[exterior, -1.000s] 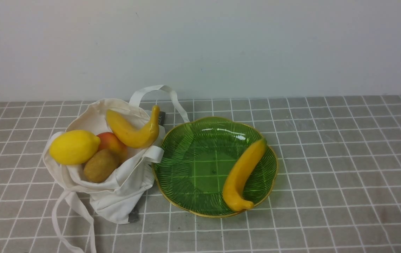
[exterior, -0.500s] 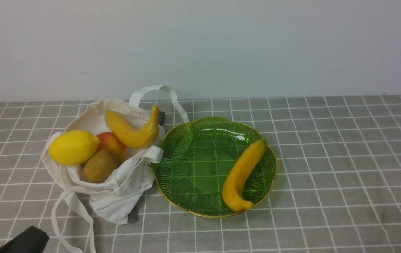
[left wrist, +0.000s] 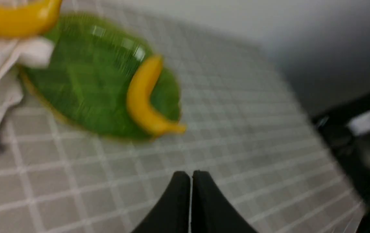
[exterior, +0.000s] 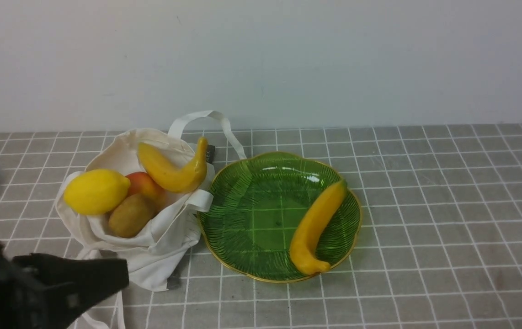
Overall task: Take the fruit out of the bag on the grey coffee tablecloth and place them on the plate.
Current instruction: 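Reach into the white bag and grasp the banana with the left gripper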
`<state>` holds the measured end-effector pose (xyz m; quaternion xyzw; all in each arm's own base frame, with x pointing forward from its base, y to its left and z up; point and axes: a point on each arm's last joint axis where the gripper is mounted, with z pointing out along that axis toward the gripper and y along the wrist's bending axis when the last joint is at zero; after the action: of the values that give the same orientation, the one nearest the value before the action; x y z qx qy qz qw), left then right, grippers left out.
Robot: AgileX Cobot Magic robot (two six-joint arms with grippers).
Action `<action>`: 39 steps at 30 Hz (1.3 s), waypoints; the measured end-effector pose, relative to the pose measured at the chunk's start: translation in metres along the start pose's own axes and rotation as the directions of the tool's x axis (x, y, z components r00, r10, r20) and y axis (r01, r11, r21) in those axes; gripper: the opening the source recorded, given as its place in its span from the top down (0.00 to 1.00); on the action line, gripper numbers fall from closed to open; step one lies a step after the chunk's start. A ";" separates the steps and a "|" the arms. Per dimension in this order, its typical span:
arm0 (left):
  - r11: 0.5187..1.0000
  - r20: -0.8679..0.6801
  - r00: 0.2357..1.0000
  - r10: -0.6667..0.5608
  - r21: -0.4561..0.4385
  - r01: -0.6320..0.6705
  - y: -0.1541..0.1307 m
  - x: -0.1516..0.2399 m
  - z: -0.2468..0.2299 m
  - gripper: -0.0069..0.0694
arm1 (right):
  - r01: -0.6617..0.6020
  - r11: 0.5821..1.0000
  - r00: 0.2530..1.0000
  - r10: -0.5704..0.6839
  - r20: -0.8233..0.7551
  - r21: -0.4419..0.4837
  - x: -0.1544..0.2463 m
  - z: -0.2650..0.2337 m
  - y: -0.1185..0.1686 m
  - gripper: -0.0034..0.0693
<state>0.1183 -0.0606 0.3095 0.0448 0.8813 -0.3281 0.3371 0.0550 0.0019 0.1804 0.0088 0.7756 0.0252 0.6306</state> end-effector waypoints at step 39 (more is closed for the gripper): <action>0.793 -0.361 0.871 0.332 -0.393 -0.465 0.019 -0.155 0.226 0.21 | 0.000 1.000 1.000 0.000 0.000 0.000 0.000 0.000 0.000 0.97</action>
<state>0.3706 -0.1616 0.2696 0.1934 0.9417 -0.0168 0.2750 0.0550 0.0019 0.1804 0.0088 0.7756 0.0252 0.6306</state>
